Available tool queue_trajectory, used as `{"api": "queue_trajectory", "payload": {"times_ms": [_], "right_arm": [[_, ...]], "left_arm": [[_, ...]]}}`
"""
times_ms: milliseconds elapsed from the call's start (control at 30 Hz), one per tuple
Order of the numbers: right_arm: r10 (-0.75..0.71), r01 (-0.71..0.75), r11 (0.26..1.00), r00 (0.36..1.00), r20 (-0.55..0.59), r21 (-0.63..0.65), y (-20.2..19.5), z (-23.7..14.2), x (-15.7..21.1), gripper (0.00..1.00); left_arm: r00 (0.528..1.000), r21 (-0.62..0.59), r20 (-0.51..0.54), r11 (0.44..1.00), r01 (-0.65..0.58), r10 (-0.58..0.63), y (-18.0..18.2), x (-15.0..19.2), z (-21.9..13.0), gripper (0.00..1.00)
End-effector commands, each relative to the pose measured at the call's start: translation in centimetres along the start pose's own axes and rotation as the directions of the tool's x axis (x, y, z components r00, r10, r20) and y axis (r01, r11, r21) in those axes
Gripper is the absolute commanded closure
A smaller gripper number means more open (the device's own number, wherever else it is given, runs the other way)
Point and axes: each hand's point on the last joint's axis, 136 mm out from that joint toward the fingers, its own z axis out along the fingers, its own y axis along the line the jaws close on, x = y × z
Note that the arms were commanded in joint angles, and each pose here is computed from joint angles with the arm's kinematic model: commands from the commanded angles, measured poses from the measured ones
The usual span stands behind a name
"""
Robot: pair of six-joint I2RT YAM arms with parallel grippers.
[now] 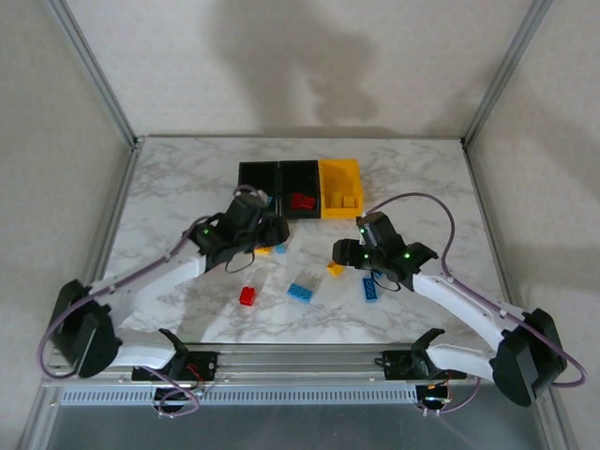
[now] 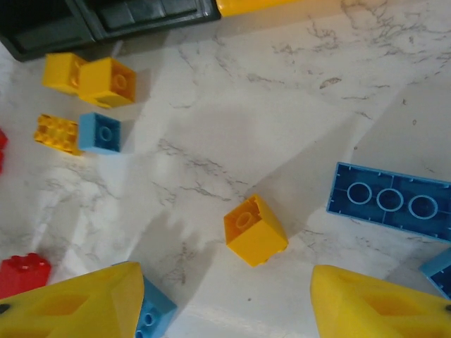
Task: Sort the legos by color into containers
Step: Pick up the lego from the center of the table.
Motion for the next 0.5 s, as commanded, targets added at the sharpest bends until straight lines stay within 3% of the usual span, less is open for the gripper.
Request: {"api": "queue_trajectory", "payload": {"times_ms": [0,200,467], "right_arm": [[-0.062,0.063,0.997,0.998,-0.016,0.040,-0.3,1.1,-0.7,0.37],[-0.133,0.137,0.990,0.984,-0.121,0.031,0.0,4.4,1.1,0.38],[-0.162,0.171,0.985,0.972,-0.167,0.036,-0.1,7.2,2.0,0.37]], "left_arm": [[0.998,0.076,-0.012,0.995,0.066,-0.065,0.6,2.5,-1.6,0.36],[0.989,0.091,-0.021,0.985,0.149,-0.148,3.4,5.9,-2.7,0.34],[0.988,0.077,-0.016,0.985,0.155,-0.154,4.2,6.3,-2.9,0.33]]}}
